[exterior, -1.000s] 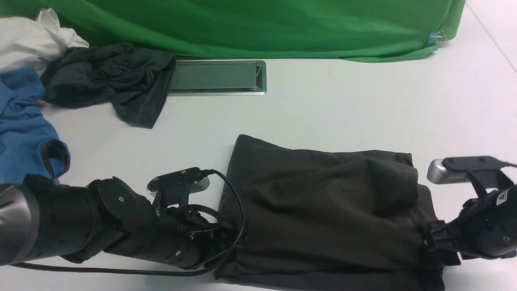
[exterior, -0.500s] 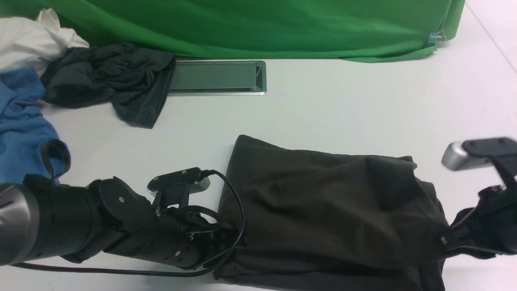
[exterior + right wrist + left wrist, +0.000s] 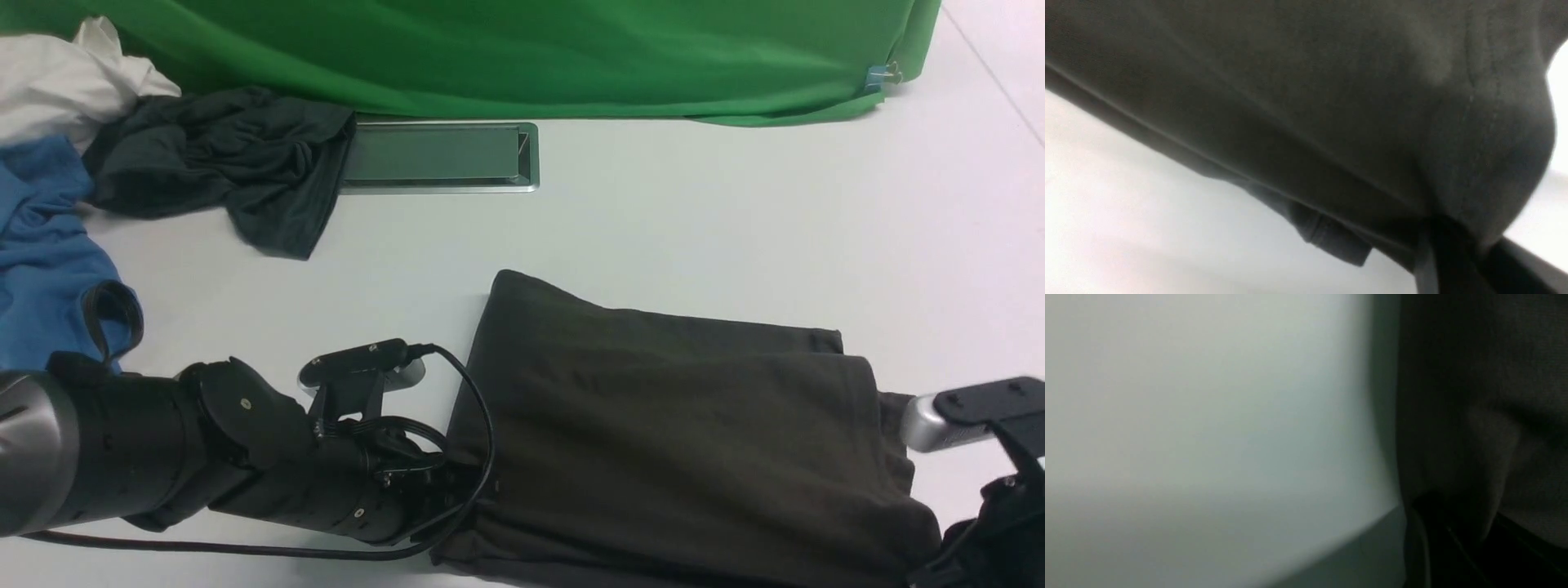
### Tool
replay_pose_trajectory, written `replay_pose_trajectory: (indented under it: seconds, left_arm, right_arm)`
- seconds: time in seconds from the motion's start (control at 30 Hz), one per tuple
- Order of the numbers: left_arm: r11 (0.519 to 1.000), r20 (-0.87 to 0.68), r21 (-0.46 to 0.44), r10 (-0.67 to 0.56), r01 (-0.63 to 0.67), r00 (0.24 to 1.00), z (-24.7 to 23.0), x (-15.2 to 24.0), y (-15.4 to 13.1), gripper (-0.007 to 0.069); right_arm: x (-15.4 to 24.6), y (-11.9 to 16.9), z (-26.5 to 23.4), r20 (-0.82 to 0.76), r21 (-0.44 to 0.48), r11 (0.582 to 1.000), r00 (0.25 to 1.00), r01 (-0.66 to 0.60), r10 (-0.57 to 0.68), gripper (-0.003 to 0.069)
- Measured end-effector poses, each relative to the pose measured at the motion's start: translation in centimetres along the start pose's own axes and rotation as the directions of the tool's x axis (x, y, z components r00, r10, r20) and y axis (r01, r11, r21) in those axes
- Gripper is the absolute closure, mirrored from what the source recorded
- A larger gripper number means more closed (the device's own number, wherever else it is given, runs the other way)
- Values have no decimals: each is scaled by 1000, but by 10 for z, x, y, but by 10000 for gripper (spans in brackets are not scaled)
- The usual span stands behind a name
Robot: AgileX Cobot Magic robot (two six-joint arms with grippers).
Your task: Fold a long-sleeved shirt on a white desktop.
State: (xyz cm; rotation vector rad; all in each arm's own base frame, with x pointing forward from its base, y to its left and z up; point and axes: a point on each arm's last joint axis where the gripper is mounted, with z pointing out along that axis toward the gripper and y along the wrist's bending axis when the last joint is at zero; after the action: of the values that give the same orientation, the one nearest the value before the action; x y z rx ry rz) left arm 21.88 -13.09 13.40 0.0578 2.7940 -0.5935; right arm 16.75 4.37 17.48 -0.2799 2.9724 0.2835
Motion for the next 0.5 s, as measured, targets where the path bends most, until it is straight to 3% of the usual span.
replay_pose_trajectory:
  seconds: [0.1, 0.17, 0.2, 0.23, 0.33, 0.4, 0.5]
  left_arm:
    - [1000, -1, 0, 1, -1, 1000, 0, 0, 0, 550]
    - [1000, 1, 0, 0, 0, 1000, 0, 0, 0, 550]
    - [1000, 1, 0, 0, 0, 1000, 0, 0, 0, 548]
    - [1000, 1, 0, 0, 0, 1000, 0, 0, 0, 548]
    - [1000, -8, 4, 0, 1, 1000, 0, 1, 0, 531]
    - [1000, -14, 7, -1, 2, 1000, 0, 1, -1, 500]
    - [1000, -29, 17, -3, 4, 1000, -1, 2, -1, 430]
  right_arm:
    - [4, -1, 1, -59, 7, 1000, 998, 16, -16, 488]
    - [3, 0, -3, -91, 7, 1000, 996, 27, -26, 392]
    - [0, 0, -7, -97, 9, 999, 995, 33, -32, 308]
    - [-1, 0, -8, -96, 9, 999, 995, 35, -33, 297]
    - [-20, 4, -28, -48, 7, 999, 998, 52, -52, 122]
    - [-35, 8, -45, 27, -4, 999, 998, 52, -52, 83]
    - [-54, 16, -70, 152, -44, 998, 988, 39, -32, 89]
